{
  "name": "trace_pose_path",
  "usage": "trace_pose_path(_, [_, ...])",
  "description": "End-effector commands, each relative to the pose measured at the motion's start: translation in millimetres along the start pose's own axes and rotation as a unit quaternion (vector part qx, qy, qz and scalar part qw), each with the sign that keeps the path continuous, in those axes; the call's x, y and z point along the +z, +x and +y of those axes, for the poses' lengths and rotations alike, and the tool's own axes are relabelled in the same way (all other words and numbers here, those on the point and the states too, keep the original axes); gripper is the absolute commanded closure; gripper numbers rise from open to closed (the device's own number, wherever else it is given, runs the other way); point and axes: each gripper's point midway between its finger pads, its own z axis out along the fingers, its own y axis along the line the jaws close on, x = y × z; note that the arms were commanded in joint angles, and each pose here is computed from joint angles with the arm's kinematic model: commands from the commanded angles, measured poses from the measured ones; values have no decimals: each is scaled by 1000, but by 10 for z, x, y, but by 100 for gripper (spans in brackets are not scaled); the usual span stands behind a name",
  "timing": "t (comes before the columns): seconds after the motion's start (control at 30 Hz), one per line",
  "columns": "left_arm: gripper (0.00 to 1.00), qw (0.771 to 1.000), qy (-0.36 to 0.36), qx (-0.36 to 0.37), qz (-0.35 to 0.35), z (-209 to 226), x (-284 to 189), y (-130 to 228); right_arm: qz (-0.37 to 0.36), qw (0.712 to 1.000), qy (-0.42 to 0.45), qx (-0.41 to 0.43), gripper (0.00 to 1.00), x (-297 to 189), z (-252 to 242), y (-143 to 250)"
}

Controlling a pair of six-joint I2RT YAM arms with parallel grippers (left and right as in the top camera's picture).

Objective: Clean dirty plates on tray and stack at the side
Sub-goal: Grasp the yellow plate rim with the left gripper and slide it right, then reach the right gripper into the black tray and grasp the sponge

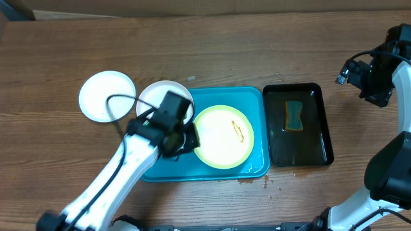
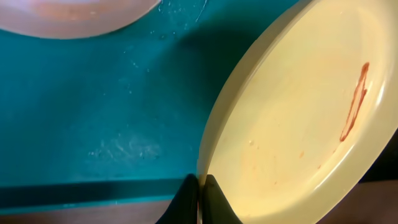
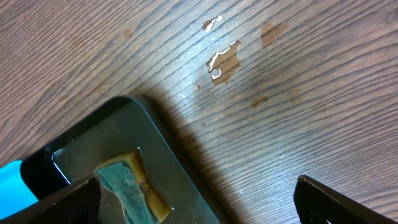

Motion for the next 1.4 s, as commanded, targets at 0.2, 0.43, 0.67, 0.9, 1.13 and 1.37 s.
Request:
trace_pose_path(0.2, [96,999,-35,26,0,-167,404,-360,-11,1000,-3,3,0,-69,9,-29])
trace_pose_path(0.43, [96,999,-43,23,20,-141,761,-395,-11,1000,-3,3,0,-69,10,-30])
trace_pose_path(0.67, [96,999,-26,23,25,-206,927,-430,-11,1000,-3,3,0,-69,9,-29])
trace_pose_path(0.9, [65,998,-22,51,25,-228,933,-450,-11,1000,-3,3,0,-69,10,-30])
trace_pose_path(1.13, [49,996,-34,84,12,-208,906,-518,-11,1000,-3,3,0,-69,10,-30])
trace_pose_path(1.37, [57,994,-55,91,16,-158,927,-451,-11,1000,-3,3,0,-69,10,-30])
